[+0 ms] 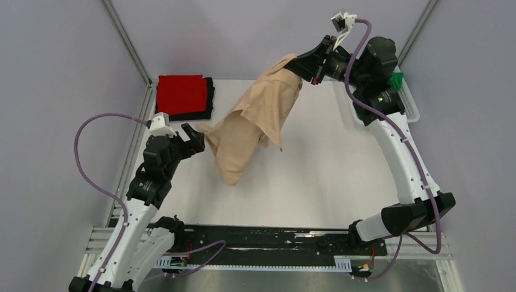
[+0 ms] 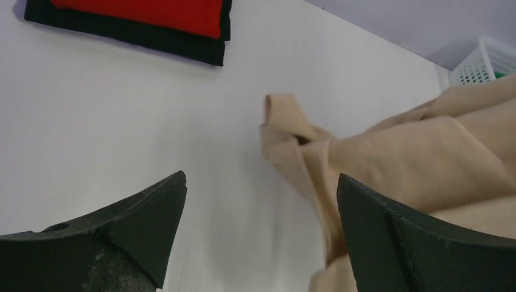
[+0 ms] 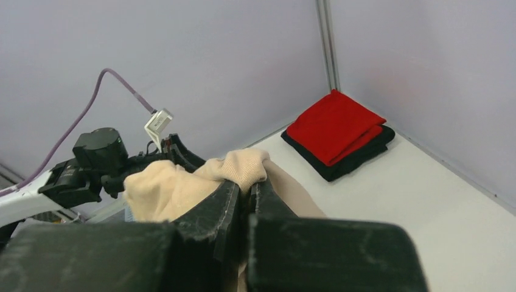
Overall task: Fold and stack the t-shirts
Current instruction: Move the tshirt to the center of the board
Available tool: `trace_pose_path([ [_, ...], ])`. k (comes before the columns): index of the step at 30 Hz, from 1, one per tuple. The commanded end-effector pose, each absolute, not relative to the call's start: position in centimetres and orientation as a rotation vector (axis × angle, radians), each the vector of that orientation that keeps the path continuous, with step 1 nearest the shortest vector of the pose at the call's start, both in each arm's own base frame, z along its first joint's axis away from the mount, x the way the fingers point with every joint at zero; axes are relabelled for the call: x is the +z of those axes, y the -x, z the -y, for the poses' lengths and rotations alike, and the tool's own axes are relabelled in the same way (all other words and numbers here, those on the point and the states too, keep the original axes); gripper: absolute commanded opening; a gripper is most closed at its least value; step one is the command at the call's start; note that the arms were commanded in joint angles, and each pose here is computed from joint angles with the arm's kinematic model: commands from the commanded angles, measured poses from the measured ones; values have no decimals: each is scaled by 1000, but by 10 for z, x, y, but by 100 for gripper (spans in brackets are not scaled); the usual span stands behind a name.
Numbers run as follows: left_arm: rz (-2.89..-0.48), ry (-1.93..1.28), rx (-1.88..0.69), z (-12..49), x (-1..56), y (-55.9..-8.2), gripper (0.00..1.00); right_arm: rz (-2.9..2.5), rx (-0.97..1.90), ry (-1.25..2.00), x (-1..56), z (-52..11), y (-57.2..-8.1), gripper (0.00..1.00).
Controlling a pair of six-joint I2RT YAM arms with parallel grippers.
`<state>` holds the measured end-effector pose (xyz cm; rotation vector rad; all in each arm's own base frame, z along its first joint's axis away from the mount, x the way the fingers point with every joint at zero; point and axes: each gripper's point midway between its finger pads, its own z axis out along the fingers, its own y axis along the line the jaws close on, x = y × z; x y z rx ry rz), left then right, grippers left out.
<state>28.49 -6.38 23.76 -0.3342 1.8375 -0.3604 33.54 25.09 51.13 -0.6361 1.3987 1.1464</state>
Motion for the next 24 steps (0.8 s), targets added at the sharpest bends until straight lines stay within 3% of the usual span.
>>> trace_pose_path([
  [1,-1819,390,-341,55,241,-278,100,-1378,1024,493,511,-229,-343,0],
  [7,-1863,429,-328,52,235,-271,100,-1750,828,-9,351,-166,-380,1],
  [8,-1874,426,-329,53,233,-272,100,-1821,789,-123,316,-148,-382,5],
  [10,-1905,428,-321,54,226,-272,100,-1966,694,-363,242,-109,-379,24],
  [12,-1948,424,-320,56,217,-273,100,-2090,634,-584,185,-75,-366,57],
  [16,-2054,325,-398,78,202,-271,100,-2218,481,-818,141,-25,-344,95],
  [17,-2077,302,-417,82,198,-269,100,-2230,433,-832,139,-19,-340,99],
  [24,-2383,53,-757,149,149,-224,100,-2168,361,-848,151,-8,-323,100],
])
